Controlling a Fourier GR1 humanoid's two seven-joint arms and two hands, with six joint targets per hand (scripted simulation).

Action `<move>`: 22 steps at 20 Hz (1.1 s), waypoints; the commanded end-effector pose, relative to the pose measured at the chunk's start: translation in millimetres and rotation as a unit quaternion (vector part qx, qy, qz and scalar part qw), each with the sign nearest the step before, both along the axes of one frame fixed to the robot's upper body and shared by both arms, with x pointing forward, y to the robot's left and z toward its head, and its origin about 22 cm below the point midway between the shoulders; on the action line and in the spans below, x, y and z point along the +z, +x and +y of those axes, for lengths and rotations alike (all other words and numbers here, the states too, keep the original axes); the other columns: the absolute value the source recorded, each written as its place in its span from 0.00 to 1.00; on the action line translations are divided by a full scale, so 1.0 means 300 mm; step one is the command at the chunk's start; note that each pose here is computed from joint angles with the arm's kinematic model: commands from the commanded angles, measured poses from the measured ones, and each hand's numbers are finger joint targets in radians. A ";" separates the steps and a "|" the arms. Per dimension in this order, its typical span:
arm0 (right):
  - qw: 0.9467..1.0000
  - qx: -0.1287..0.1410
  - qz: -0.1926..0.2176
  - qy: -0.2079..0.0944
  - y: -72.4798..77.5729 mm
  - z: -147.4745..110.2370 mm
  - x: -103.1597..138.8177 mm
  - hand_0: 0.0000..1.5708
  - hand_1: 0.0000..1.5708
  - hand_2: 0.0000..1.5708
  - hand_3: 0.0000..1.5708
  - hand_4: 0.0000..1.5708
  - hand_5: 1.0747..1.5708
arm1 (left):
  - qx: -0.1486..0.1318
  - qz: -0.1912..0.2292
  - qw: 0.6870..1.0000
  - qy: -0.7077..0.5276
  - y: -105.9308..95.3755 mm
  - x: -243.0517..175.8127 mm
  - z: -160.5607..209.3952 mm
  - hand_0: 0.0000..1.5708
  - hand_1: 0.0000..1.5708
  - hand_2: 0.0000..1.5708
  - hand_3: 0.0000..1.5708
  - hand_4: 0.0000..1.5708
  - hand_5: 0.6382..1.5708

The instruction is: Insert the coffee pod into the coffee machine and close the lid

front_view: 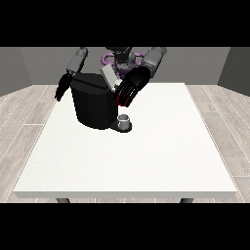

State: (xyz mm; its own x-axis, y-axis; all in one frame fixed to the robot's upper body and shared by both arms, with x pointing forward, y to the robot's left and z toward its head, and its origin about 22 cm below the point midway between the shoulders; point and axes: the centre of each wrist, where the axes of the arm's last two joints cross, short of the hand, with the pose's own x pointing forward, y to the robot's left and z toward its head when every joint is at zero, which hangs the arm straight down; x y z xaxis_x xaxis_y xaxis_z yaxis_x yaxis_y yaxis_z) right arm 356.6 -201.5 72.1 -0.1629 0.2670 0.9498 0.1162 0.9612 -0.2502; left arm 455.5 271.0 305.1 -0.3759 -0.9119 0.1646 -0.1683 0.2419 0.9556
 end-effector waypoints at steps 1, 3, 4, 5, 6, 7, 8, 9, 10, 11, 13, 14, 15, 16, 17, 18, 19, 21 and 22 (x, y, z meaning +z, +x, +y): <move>1.000 0.004 0.019 0.010 -0.010 -0.018 -0.033 0.00 0.00 0.00 0.00 0.00 1.00 | 0.003 0.028 1.000 0.002 0.014 -0.083 -0.019 0.00 0.00 0.21 0.14 0.00 1.00; 0.999 -0.007 0.028 0.017 -0.024 -0.024 -0.084 0.00 0.00 0.00 0.00 0.00 1.00 | 0.014 0.033 0.999 -0.005 0.012 -0.057 -0.019 0.00 0.00 0.14 0.09 0.00 1.00; 0.998 -0.016 0.062 0.013 -0.054 -0.117 -0.144 0.00 0.00 0.00 0.00 0.00 1.00 | 0.001 0.082 0.997 -0.014 0.021 -0.193 -0.045 0.00 0.00 0.00 0.10 0.00 1.00; 0.998 -0.020 0.054 0.006 -0.090 -0.055 -0.190 0.00 0.00 0.00 0.00 0.00 1.00 | 0.005 0.071 0.997 -0.021 0.019 -0.235 -0.031 0.00 0.00 0.00 0.04 0.00 1.00; 0.995 -0.028 0.091 0.017 -0.110 -0.099 -0.239 0.00 0.00 0.00 0.00 0.00 1.00 | -0.003 0.103 0.995 -0.020 0.018 -0.289 -0.060 0.00 0.00 0.00 0.00 0.00 1.00; 0.995 -0.038 0.091 0.020 -0.095 -0.088 -0.221 0.00 0.00 0.00 0.00 0.00 1.00 | -0.014 0.111 0.993 -0.025 0.018 -0.310 -0.075 0.00 0.00 0.00 0.03 0.00 1.00; 0.994 -0.050 0.092 0.024 -0.105 -0.096 -0.246 0.00 0.00 0.00 0.00 0.00 1.00 | -0.033 0.134 0.990 -0.031 0.012 -0.389 -0.107 0.00 0.00 0.00 0.00 0.00 1.00; 0.992 -0.059 0.105 0.030 -0.155 -0.122 -0.334 0.00 0.00 0.00 0.00 0.00 1.00 | -0.043 0.141 0.989 -0.023 0.009 -0.371 -0.120 0.00 0.00 0.00 0.00 0.00 1.00; 0.992 -0.056 0.112 0.026 -0.144 -0.180 -0.296 0.00 0.00 0.00 0.00 0.00 1.00 | -0.039 0.148 0.988 -0.034 -0.004 -0.462 -0.123 0.00 0.00 0.05 0.00 0.00 1.00; 0.989 -0.053 0.134 0.022 -0.201 -0.149 -0.387 0.00 0.00 0.00 0.00 0.00 1.00 | -0.041 0.158 0.986 -0.041 0.004 -0.410 -0.149 0.00 0.00 0.11 0.00 0.00 1.00; 0.991 -0.045 0.125 0.025 -0.200 -0.123 -0.353 0.00 0.00 0.00 0.00 0.00 1.00 | -0.055 0.160 0.973 -0.155 -0.010 -0.515 -0.101 0.00 0.00 0.08 0.00 0.00 1.00; 0.987 -0.066 0.145 0.028 -0.199 -0.179 -0.358 0.00 0.00 0.00 0.00 0.00 1.00 | -0.089 0.185 0.953 -0.224 -0.016 -0.566 -0.144 0.00 0.00 0.10 0.00 0.00 1.00; 0.986 -0.071 0.146 0.030 -0.231 -0.141 -0.392 0.00 0.00 0.00 0.00 0.00 1.00 | -0.081 0.189 0.935 -0.288 -0.038 -0.660 -0.147 0.00 0.00 0.00 0.00 0.13 1.00; 0.985 -0.087 0.148 0.030 -0.244 -0.187 -0.402 0.00 0.00 0.00 0.00 0.00 1.00 | -0.086 0.193 0.928 -0.307 -0.058 -0.715 -0.164 0.00 0.00 0.00 0.00 0.24 1.00; 0.983 -0.094 0.156 0.021 -0.271 -0.227 -0.425 0.00 0.00 0.00 0.00 0.00 1.00 | -0.086 0.219 0.905 -0.355 -0.080 -0.781 -0.142 0.00 0.00 0.00 0.00 0.27 1.00; 0.982 -0.085 0.167 0.034 -0.276 -0.226 -0.425 0.00 0.00 0.00 0.00 0.00 1.00 | -0.073 0.234 0.885 -0.395 -0.099 -0.838 -0.158 0.00 0.00 0.00 0.00 0.30 1.00; 0.981 -0.094 0.164 0.036 -0.273 -0.216 -0.419 0.00 0.00 0.00 0.00 0.00 1.00 | -0.068 0.244 0.850 -0.462 -0.131 -0.917 -0.149 0.00 0.00 0.00 0.00 0.26 1.00; 0.982 -0.083 0.159 0.053 -0.278 -0.218 -0.405 0.00 0.00 0.00 0.00 0.00 1.00 | -0.051 0.279 0.822 -0.494 -0.183 -1.018 -0.148 0.00 0.00 0.00 0.00 0.04 1.00; 0.987 -0.059 0.136 0.058 -0.272 -0.171 -0.380 0.00 0.00 0.00 0.00 0.00 1.00 | -0.028 0.268 0.824 -0.499 -0.231 -1.079 -0.069 0.00 0.00 0.00 0.00 0.17 1.00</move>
State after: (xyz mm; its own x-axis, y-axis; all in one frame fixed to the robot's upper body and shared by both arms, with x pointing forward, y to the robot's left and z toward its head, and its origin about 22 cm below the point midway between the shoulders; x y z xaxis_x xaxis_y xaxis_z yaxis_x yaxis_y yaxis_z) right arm 279.2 -260.2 -47.2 0.1634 0.1856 0.9689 0.1961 0.9564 -0.2163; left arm 419.8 235.8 40.9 -0.1699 -0.3757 0.9111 0.2963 0.8622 0.4108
